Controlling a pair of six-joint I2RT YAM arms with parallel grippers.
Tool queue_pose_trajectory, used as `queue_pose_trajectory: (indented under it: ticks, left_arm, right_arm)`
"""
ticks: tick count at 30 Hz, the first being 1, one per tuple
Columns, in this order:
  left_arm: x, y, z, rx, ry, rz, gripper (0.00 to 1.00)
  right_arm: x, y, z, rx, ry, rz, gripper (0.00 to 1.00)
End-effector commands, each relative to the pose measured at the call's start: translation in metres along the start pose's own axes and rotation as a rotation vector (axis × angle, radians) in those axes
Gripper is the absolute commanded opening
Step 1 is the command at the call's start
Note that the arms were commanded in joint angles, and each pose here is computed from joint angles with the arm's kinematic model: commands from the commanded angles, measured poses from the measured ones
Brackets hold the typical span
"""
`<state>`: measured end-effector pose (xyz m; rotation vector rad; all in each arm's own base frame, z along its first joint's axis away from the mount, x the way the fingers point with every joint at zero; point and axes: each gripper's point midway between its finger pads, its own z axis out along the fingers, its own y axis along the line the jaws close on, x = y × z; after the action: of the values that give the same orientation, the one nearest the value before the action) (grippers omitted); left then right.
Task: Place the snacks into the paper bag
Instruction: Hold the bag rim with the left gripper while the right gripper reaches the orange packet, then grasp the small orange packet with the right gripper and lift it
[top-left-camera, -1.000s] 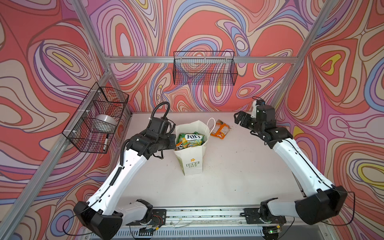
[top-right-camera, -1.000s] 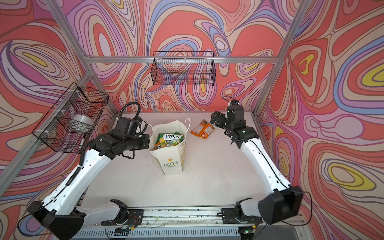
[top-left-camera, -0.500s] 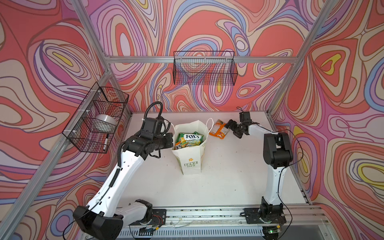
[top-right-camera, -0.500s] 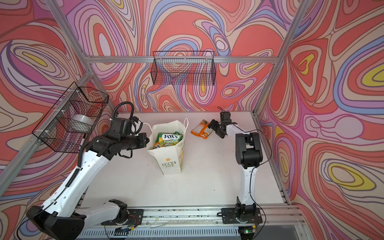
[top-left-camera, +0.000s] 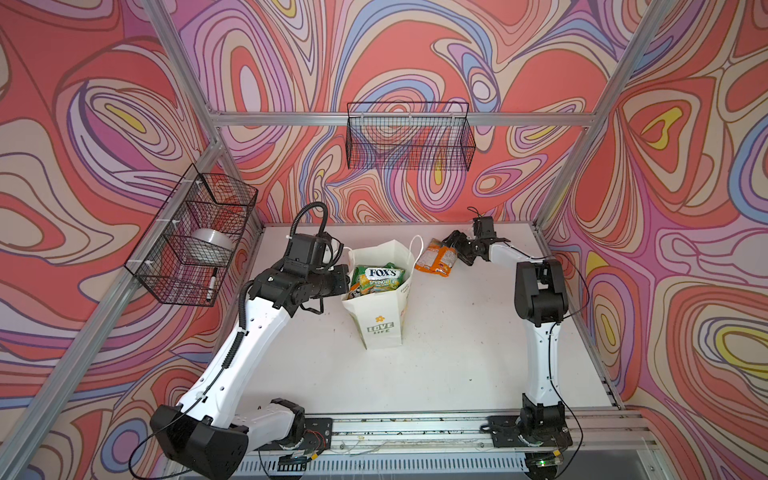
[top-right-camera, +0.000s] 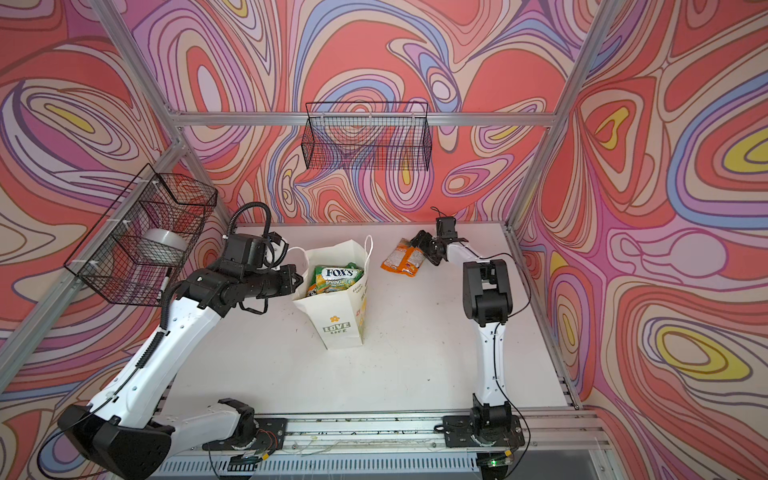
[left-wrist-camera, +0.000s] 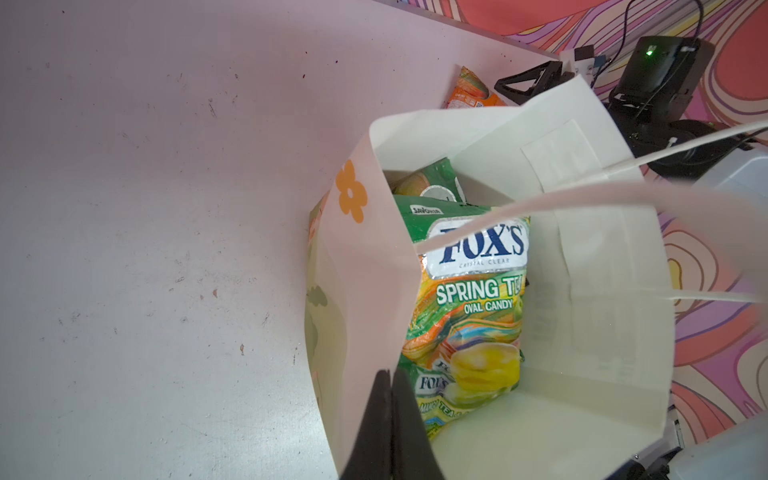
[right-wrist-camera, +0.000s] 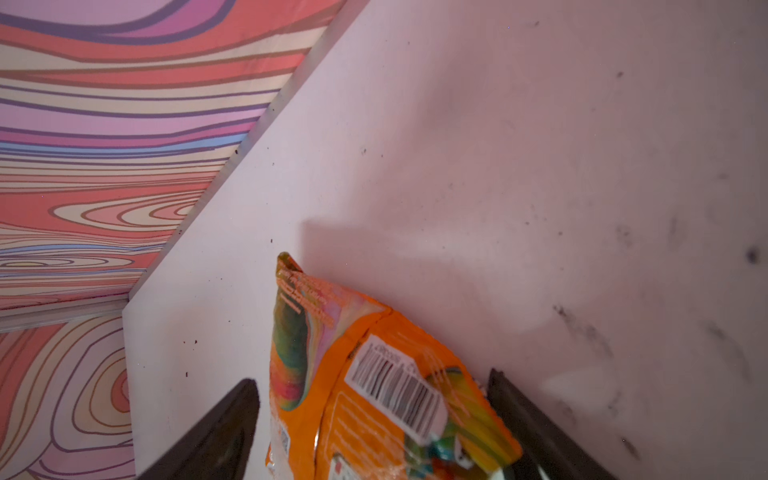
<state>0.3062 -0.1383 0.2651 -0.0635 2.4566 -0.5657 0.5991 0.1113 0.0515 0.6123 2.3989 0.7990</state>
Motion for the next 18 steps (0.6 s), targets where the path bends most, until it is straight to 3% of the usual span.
queue_pose_trajectory:
  ticks: [1,9,18]
  left_arm:
    - [0.004,0.009,0.006,-0.038,0.036,0.001,0.00]
    - [0.003,0.008,0.005,-0.030,0.032,0.003,0.00]
    - [0.003,0.006,0.004,-0.018,0.032,0.004,0.00]
  right_arm:
    - [0.043,-0.033,0.025,0.120,0.126,0.005,0.85]
    - [0.060,-0.027,0.038,0.072,0.171,0.003,0.58]
    - [0.043,0.013,0.009,-0.052,0.105,-0.024,0.22]
